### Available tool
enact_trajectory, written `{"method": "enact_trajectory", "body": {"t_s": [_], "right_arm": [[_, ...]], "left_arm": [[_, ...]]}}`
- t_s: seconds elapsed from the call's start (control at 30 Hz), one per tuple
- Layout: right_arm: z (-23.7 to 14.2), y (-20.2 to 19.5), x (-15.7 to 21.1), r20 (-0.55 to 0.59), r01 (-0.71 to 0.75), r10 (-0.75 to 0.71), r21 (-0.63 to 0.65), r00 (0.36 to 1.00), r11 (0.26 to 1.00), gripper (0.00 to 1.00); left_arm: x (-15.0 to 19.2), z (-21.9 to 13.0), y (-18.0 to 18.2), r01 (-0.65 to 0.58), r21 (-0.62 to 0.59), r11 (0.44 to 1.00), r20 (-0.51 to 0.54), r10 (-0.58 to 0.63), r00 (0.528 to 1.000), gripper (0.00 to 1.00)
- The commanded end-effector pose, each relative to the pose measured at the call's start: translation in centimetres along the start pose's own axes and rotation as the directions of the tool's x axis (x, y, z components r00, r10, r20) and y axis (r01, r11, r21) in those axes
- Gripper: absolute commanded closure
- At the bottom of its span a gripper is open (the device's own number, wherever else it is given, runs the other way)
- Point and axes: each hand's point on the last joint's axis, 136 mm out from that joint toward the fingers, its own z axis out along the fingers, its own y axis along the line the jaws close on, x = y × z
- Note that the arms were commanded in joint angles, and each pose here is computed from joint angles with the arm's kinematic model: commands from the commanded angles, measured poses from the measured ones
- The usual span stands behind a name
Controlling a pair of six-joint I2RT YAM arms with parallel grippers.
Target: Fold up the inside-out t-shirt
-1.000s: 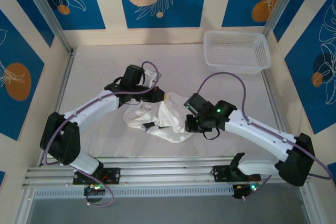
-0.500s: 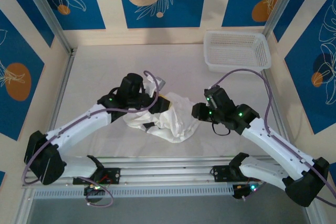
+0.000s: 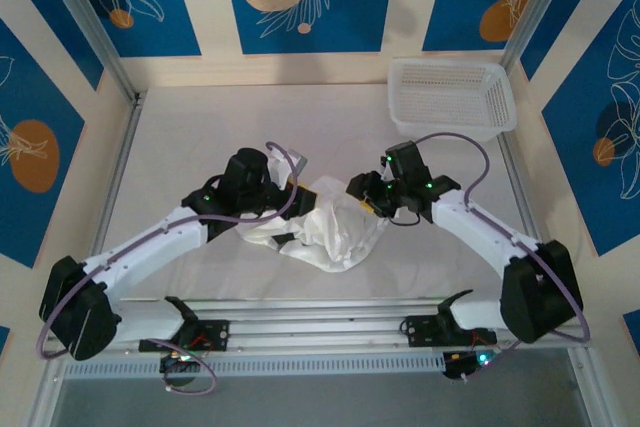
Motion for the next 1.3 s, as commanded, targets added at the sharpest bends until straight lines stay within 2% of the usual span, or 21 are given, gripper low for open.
{"method": "enact_trajectory", "body": {"t_s": [0.0, 0.17, 0.37, 0.53, 0.63, 0.77, 0.83, 1.0, 1.1, 1.17, 1.27], "right_arm": [[0.5, 1.6, 0.0, -0.056, -0.118, 0.114, -0.074, 0.992, 0.99, 0.45], [1.5, 2.6, 0.1, -0.097, -0.167, 0.152, -0.172, 0.984, 0.971, 0.42], [3.2, 2.7, 1.4, -0.162, -0.201, 0.178, -0.136, 0.971, 0.97, 0.42], [3.7, 1.3, 0.9, -0.117, -0.245, 0.235, -0.086, 0.965, 0.966, 0.41], [3.8, 1.5, 0.7, -0.114, -0.264, 0.252, -0.109, 0.961, 0.958, 0.53], [3.9, 1.2, 0.6, -0.104, -0.279, 0.269, -0.097, 0.957, 0.955, 0.82], [3.9, 0.8, 0.5, -0.093, -0.288, 0.28, -0.086, 0.955, 0.954, 0.91], [3.7, 0.9, 0.7, -0.094, -0.273, 0.264, -0.089, 0.96, 0.958, 1.0], [2.8, 1.8, 0.4, -0.074, -0.224, 0.216, -0.118, 0.973, 0.967, 1.0], [1.1, 3.2, -0.6, -0.008, -0.138, 0.138, -0.145, 0.99, 0.98, 1.0], [-3.9, 7.3, -2.5, 0.166, 0.119, -0.09, -0.174, 0.982, 0.977, 1.0]], "left_arm": [[-1.0, -0.8, 0.1, -0.041, -0.018, 0.999, 0.049, 0.042, 0.998, 0.54], [-0.9, -0.4, 0.2, -0.031, -0.013, 0.999, 0.048, 0.031, 0.998, 0.54], [-1.0, 0.0, 0.1, -0.03, -0.003, 1.0, 0.039, 0.03, 0.999, 0.54], [-1.0, -0.2, 0.0, -0.027, -0.004, 1.0, 0.046, 0.027, 0.999, 0.53], [-0.9, -0.3, 0.1, -0.029, -0.011, 1.0, 0.045, 0.03, 0.999, 0.53], [-0.9, -0.2, 0.2, -0.03, -0.011, 0.999, 0.041, 0.03, 0.999, 0.53], [-0.9, -0.1, 0.2, -0.028, -0.01, 1.0, 0.039, 0.028, 0.999, 0.53], [-0.8, 0.1, 0.2, -0.026, -0.007, 1.0, 0.033, 0.026, 0.999, 0.53], [-0.8, 0.1, 0.3, -0.025, -0.014, 1.0, 0.033, 0.026, 0.999, 0.53], [-0.8, -0.1, 0.8, -0.016, -0.043, 0.999, 0.034, 0.017, 0.999, 0.53], [-0.4, -0.3, 2.1, 0.028, -0.111, 0.993, 0.009, -0.027, 1.0, 0.53]]}}
